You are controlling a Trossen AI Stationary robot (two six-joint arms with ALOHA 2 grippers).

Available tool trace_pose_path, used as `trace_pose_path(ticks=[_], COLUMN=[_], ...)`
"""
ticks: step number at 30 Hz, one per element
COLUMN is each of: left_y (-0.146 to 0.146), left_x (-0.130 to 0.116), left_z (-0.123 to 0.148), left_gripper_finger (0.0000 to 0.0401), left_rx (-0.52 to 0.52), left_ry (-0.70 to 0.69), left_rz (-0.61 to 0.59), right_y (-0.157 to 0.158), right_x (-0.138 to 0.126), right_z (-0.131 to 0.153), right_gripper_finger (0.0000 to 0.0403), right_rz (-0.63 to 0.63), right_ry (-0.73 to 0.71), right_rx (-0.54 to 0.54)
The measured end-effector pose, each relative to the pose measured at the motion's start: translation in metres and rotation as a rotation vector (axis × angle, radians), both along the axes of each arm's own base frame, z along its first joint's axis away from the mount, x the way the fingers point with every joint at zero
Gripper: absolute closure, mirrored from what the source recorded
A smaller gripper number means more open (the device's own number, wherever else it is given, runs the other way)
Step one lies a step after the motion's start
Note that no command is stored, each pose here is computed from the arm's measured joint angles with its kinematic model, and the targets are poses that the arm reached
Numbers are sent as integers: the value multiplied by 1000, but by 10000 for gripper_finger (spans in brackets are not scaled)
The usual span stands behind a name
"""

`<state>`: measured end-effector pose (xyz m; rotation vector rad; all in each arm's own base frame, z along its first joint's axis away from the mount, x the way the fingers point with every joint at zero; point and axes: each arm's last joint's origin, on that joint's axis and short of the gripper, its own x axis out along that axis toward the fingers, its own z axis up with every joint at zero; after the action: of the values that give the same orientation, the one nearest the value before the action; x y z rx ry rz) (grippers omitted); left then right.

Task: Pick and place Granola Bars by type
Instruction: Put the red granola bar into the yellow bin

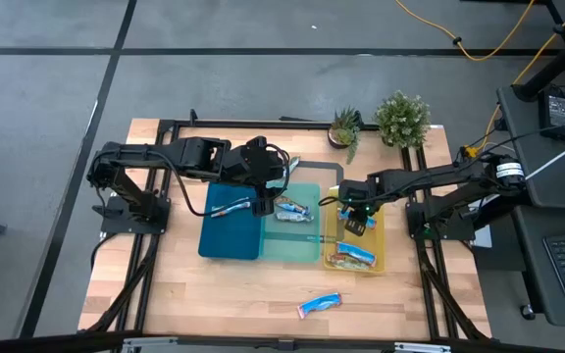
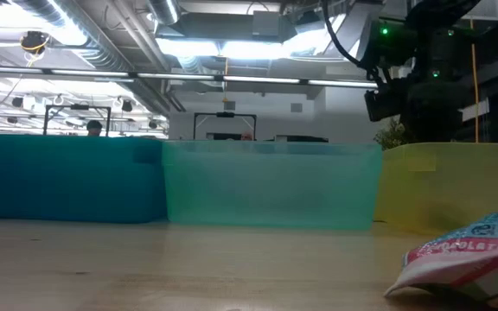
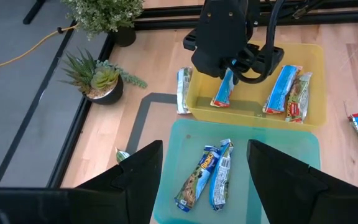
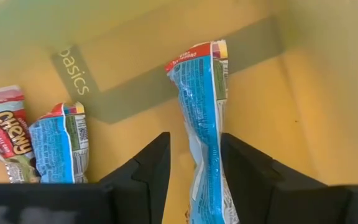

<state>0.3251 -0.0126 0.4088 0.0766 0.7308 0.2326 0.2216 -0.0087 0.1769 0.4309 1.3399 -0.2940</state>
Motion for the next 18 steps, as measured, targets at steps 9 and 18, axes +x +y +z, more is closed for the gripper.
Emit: trace_pose_path(ticks=[9,18], left_y=[0,0], left_x=[0,0], left_z=[0,0], left_gripper_finger=[175,175], left_rx=[1,14], left_ry=[0,4], left_rz=[-1,-12], right_y=[6,29], right_x=[-11,-45], right_z=[10,86], right_gripper_finger=[258,258], right_rz=[28,114], right_ry=[14,-121], right_rx=[50,-22])
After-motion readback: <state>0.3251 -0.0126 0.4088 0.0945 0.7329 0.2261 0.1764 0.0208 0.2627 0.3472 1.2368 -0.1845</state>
